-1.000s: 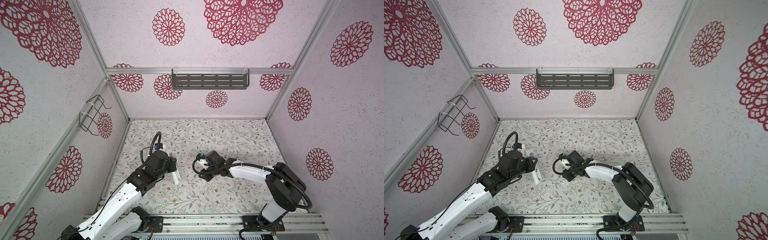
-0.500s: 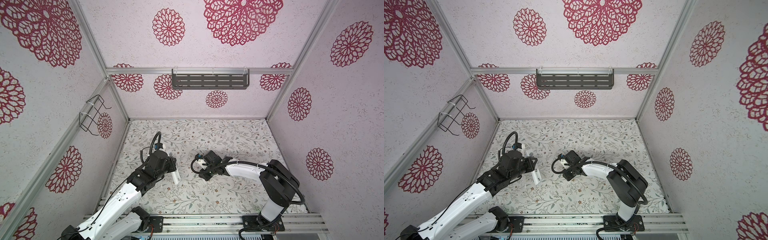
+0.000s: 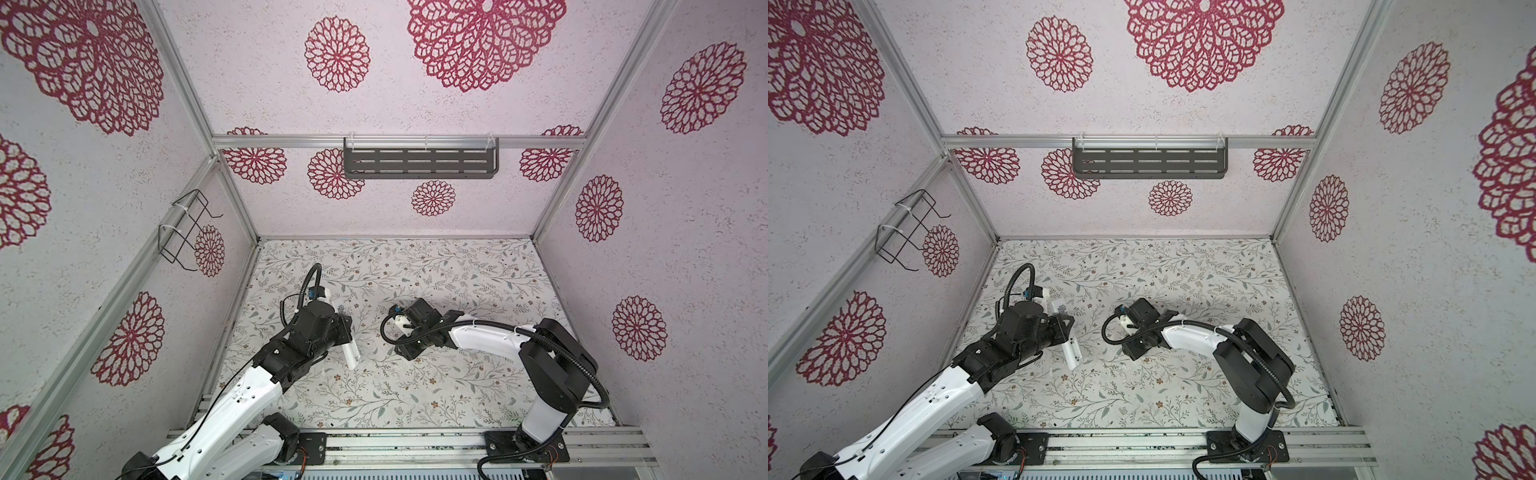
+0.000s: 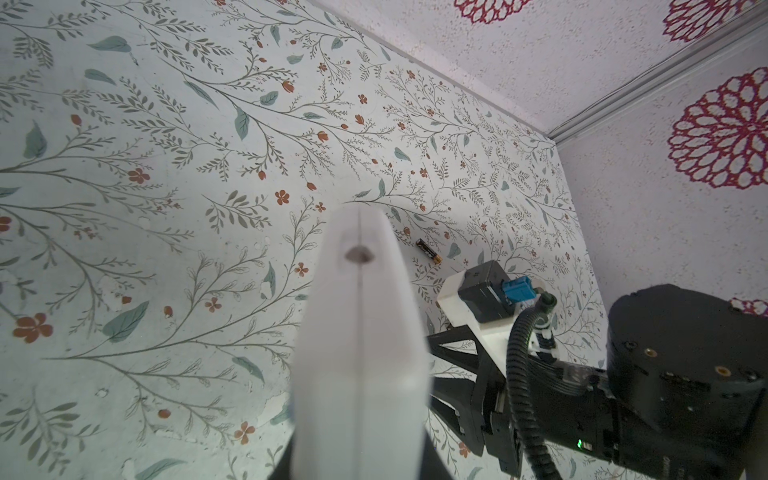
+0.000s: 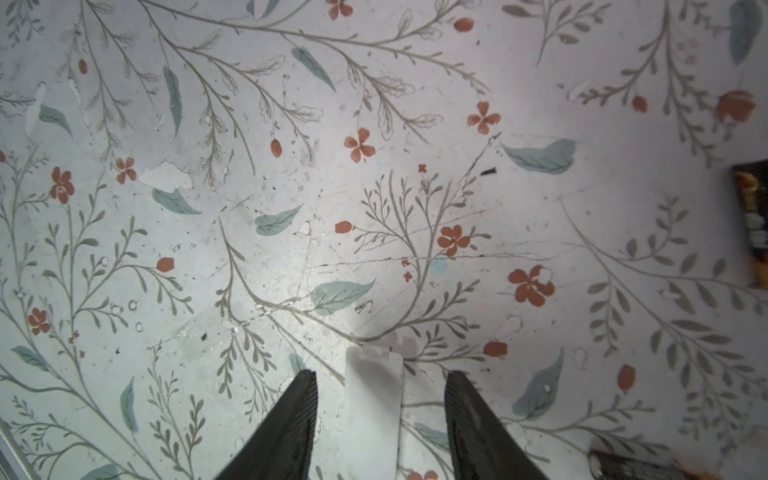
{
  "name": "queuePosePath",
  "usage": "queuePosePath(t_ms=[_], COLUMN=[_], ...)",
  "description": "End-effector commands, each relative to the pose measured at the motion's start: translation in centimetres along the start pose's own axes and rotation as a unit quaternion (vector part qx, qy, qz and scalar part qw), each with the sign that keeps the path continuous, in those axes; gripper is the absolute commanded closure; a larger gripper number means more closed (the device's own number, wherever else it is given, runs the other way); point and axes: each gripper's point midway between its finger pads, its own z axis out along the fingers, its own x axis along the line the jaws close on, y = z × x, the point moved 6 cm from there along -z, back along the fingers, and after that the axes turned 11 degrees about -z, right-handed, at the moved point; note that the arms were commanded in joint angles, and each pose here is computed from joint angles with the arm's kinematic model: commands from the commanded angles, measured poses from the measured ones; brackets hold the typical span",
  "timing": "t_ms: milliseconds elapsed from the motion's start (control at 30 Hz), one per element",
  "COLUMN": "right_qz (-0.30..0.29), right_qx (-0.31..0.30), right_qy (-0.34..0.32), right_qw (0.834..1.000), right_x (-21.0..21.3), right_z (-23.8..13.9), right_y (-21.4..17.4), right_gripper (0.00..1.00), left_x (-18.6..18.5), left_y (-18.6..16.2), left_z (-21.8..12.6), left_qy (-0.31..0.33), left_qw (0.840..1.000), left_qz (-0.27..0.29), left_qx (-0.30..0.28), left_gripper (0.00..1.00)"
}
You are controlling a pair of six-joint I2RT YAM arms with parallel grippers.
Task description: Load the batteries into the remote control
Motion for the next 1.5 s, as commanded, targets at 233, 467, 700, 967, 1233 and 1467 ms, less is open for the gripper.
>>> queuePosePath(t_ms=[233,467,700,967,1233,1467], right_qz=[0.017,0.037,0.046,0.035,0.03,0.027], right_qx=[-0.028,-0.021,0.009,0.024,0.026,0.031], right_qy=[-0.062,-0.102,-0.12,-0.085,-0.071,-0.058], right_qw=[0.998,0.994,0.992,0.995,0.997,0.997], right_x=[-3.1,-7.8,-12.2,-13.4,-14.2,-14.6], right_z=[-4.9,-6.1,-4.8,-2.1,0.2,1.8], right_y=[0.5,-0.4,0.1,0.6,1.7,2.0], right_gripper=[0.45,0.45,0.49,0.52,0.54,0.54], left_x=[-2.7,-4.1,-5.1,-4.8,-4.5,-3.7], left_y=[-0.8,-1.3,-1.7,-2.1,-1.7,-1.3], left_z=[1.3,2.3,2.6,3.5,4.4,4.8], left_qy=[-0.087,-0.141,-0.173,-0.188,-0.193,-0.19], left_qw=[0.994,0.987,0.98,0.977,0.976,0.977], left_qz=[0.007,0.019,0.037,0.041,0.032,0.023], left_qx=[0.059,0.07,0.091,0.094,0.098,0.096], left_gripper=[0.95,0.96,0.96,0.96,0.96,0.96])
